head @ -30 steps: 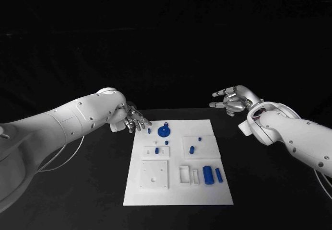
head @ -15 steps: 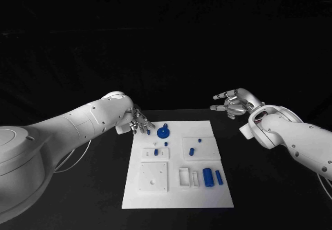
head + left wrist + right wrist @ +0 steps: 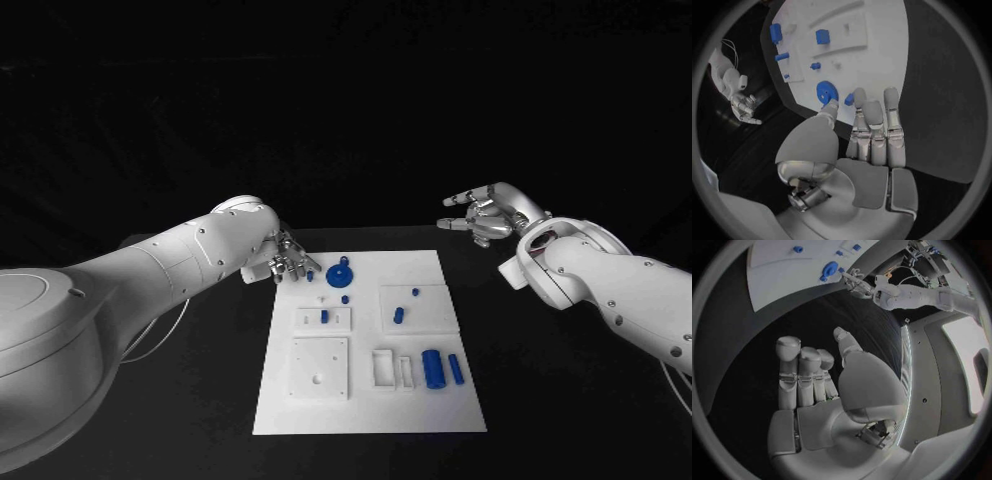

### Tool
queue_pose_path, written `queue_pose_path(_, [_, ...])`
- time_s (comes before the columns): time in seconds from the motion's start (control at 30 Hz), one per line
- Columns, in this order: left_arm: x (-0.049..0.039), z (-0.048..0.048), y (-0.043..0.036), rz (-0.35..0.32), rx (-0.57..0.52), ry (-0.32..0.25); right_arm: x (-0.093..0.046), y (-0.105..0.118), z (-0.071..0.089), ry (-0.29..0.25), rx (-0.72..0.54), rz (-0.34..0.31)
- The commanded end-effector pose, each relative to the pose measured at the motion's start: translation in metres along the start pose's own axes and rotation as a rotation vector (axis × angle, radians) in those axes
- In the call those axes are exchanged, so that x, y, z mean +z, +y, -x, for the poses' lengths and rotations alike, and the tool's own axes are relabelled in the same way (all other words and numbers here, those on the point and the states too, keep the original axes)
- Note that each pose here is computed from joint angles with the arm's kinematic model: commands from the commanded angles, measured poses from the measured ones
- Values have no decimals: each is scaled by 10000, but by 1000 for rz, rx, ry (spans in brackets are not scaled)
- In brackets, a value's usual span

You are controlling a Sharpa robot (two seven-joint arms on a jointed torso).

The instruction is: Assemble the parts on the task board

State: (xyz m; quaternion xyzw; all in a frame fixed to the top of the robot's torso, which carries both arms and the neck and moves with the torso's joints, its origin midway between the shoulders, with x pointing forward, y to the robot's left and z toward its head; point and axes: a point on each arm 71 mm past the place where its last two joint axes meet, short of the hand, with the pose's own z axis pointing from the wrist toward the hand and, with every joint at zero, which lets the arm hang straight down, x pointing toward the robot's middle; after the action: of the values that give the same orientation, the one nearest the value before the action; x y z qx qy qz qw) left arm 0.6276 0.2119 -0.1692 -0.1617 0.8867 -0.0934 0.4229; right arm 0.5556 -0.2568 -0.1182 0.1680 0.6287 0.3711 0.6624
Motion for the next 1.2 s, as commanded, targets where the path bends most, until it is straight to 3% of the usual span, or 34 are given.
queue_pose_path(0.03, [2,0,-10,-8,18,-1,1,14,0,1,1,9])
queue_pose_path(0.4, [4,-44,-28,-18,26,50,7,17,-10,3,2,9])
queue_pose_path(1.2, [23,-75,-68,-49,6,53,19,21,-28,6,4,10])
